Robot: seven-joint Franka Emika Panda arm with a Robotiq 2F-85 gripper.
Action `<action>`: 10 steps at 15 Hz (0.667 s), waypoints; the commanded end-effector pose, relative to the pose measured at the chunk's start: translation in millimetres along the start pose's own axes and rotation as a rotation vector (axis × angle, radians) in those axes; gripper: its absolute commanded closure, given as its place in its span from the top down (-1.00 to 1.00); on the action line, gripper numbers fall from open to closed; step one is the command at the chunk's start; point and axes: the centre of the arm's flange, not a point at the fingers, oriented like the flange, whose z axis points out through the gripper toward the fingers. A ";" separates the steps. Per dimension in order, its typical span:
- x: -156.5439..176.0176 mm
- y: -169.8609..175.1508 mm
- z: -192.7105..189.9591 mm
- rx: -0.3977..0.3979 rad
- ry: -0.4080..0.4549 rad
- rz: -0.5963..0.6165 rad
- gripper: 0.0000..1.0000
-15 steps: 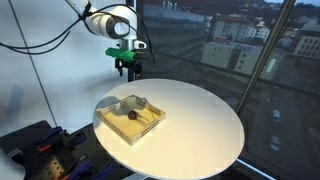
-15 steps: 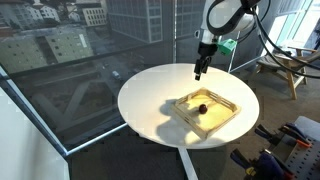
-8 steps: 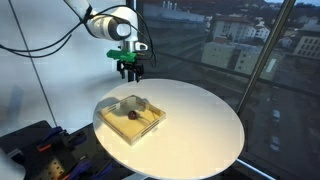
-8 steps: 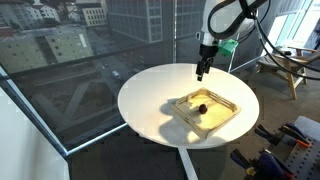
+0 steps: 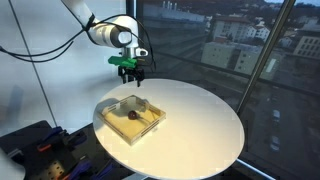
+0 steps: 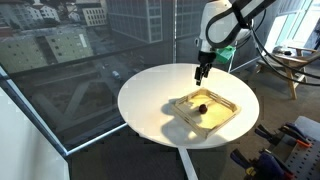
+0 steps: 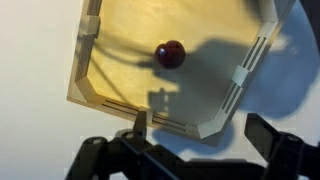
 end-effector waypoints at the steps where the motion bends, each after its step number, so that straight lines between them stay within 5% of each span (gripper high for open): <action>1: 6.5 1.8 14.9 -0.004 0.011 0.012 1.00; 10: 14.1 6.8 50.2 0.021 0.009 0.023 1.00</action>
